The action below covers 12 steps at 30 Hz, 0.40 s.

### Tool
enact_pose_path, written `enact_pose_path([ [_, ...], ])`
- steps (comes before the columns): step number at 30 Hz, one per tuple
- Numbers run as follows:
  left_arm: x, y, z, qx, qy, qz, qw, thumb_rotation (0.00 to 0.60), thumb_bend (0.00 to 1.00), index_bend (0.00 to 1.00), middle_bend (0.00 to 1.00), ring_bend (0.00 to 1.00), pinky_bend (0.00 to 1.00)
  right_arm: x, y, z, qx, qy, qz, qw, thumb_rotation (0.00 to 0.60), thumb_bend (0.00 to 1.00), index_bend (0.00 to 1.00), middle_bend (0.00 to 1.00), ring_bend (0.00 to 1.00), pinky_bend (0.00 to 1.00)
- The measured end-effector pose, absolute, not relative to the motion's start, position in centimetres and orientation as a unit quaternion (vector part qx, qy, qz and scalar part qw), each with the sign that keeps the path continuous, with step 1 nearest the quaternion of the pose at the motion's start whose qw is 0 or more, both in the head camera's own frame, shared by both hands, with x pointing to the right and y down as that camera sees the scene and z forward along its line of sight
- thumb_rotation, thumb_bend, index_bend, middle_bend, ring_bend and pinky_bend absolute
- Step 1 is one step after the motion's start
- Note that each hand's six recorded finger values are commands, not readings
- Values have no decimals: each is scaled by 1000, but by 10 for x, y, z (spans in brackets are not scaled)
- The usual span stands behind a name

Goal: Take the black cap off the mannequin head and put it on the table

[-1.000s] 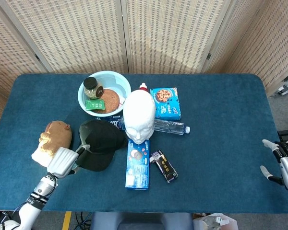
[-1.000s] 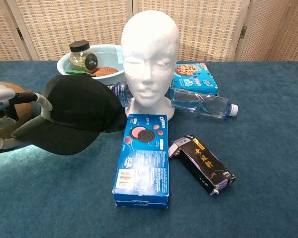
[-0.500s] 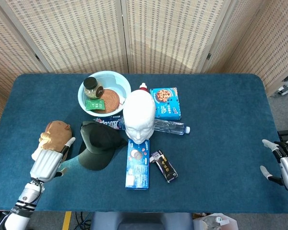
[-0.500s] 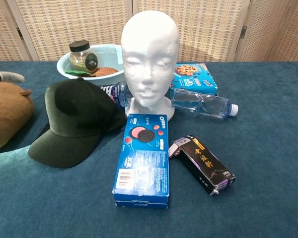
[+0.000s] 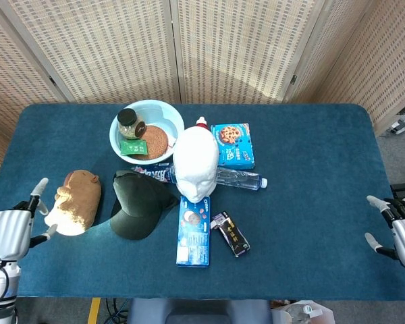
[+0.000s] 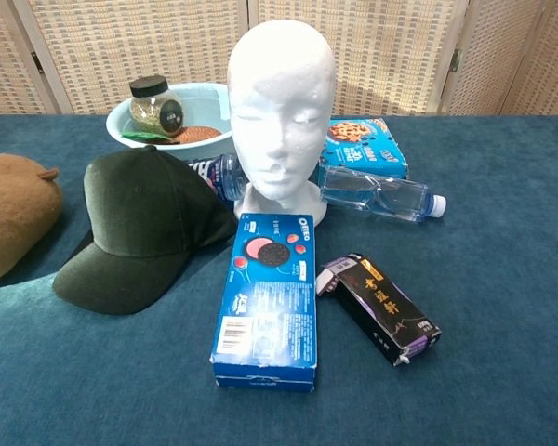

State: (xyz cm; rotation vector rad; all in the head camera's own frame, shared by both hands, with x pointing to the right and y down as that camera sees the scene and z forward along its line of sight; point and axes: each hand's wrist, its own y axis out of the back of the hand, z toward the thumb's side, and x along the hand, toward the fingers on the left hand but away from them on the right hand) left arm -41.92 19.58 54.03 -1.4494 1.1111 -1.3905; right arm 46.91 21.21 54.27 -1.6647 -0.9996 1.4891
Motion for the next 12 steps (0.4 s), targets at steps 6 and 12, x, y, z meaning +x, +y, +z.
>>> enact_pose_path([
  [6, -449, 214, 536, -554, 458, -579, 385, 600, 131, 172, 296, 270, 432, 463, 214, 545, -651, -370, 569, 340, 600, 307, 188, 267, 158, 165],
  [12, -448, 230, 544, -567, 435, -597, 365, 600, 131, 169, 268, 251, 368, 453, 214, 544, -657, -364, 557, 355, 600, 307, 189, 267, 158, 165],
])
